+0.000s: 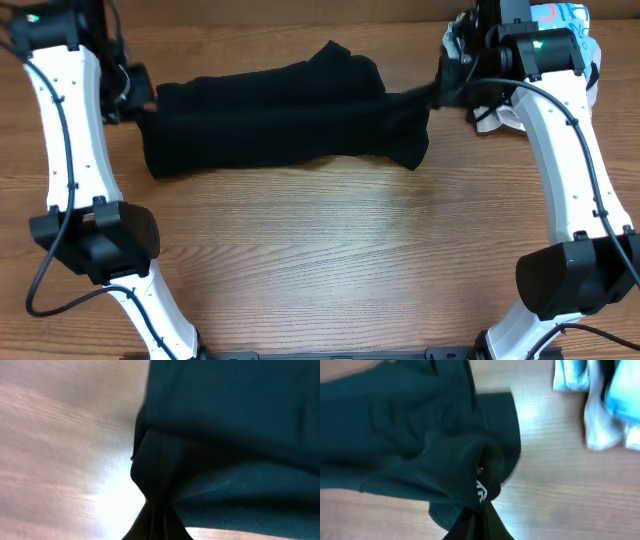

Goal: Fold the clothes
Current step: 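Lower the stretched t-shirt onto the table with both grippers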

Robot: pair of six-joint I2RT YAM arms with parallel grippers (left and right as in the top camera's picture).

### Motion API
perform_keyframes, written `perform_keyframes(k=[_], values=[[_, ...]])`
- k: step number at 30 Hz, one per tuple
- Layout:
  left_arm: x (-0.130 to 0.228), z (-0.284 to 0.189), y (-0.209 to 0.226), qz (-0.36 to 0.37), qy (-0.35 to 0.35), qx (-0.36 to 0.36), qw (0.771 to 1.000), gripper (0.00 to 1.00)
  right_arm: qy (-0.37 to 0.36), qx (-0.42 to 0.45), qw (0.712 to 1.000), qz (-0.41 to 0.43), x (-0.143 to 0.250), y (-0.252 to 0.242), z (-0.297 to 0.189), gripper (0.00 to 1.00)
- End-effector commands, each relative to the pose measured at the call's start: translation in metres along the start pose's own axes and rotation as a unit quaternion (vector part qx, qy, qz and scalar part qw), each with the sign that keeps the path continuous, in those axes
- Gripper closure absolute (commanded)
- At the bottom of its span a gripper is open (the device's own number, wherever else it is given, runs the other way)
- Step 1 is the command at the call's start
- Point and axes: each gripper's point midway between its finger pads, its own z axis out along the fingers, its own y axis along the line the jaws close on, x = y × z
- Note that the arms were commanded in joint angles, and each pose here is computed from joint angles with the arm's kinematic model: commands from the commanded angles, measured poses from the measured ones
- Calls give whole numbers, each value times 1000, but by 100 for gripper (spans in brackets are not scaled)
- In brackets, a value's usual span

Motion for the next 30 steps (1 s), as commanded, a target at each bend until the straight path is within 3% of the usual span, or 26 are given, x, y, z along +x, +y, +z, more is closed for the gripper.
perform_keyframes(k=[1, 15, 23, 30], values=[[22, -3, 10, -10, 19, -8, 1000, 96, 5, 3, 1000, 18, 10, -5, -14, 96], [110, -31, 26, -28, 25, -20, 999, 96, 55, 1, 996, 67, 99, -7, -62, 96], [168, 14, 32, -69, 70, -24, 995, 96, 120, -21, 987, 106, 182, -13, -30, 96], [214, 58, 40, -111, 134, -44, 984, 95, 153, -9, 979, 134, 221, -21, -17, 96]])
